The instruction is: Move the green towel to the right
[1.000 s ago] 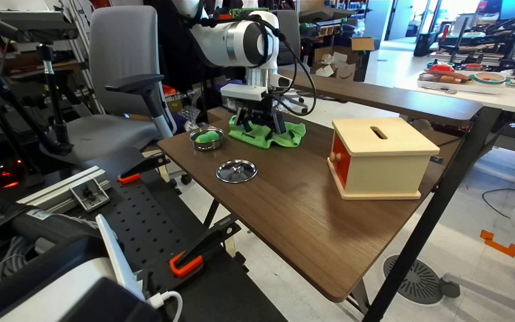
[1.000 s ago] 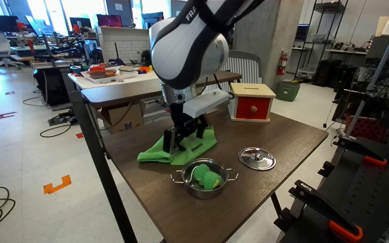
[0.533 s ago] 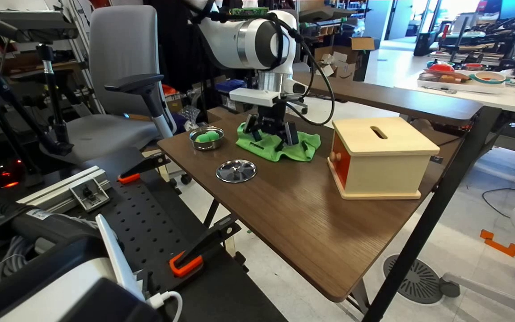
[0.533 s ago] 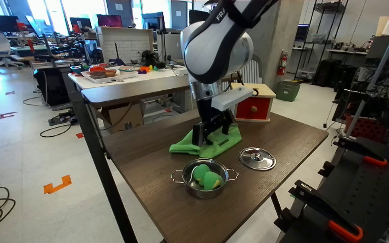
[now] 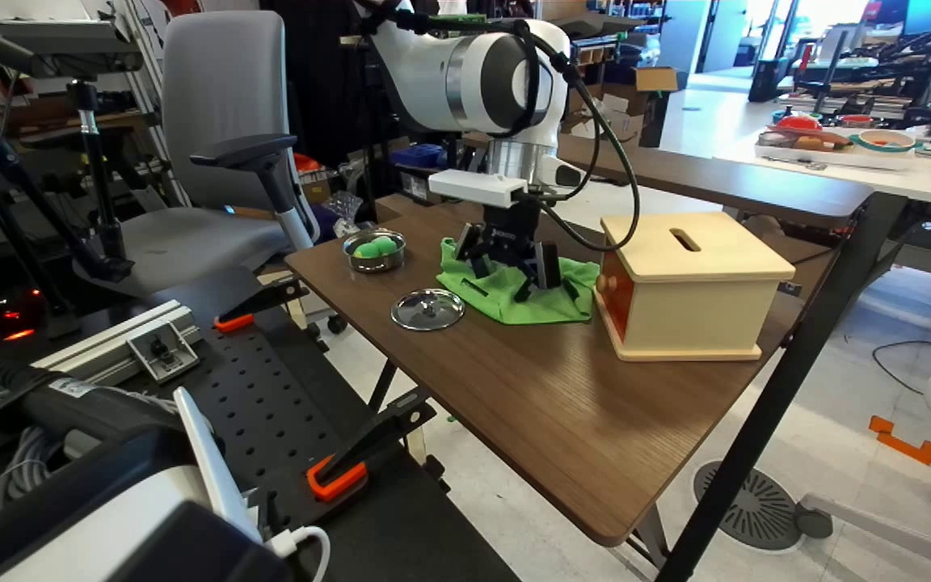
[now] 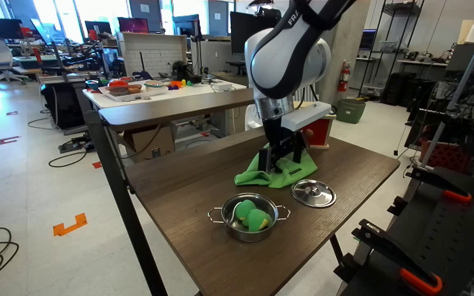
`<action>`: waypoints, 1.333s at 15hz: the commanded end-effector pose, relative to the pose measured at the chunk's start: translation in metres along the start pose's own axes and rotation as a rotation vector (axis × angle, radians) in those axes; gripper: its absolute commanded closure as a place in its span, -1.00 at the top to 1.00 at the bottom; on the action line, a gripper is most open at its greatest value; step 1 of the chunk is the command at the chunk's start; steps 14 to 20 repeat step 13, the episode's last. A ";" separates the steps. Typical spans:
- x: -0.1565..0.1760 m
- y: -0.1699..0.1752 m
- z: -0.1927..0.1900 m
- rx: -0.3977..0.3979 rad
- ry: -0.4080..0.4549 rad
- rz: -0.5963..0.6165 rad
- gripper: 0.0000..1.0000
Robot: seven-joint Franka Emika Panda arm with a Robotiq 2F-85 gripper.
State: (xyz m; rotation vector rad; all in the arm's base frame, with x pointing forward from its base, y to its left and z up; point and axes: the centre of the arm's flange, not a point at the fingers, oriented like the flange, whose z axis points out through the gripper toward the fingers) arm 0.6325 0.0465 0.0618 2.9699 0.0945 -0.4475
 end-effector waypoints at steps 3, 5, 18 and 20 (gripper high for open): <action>-0.011 0.023 -0.038 0.020 0.050 0.026 1.00; -0.017 0.030 -0.066 0.035 0.055 0.003 1.00; -0.003 0.028 -0.065 0.024 0.079 -0.024 1.00; -0.003 0.028 -0.065 0.024 0.079 -0.024 1.00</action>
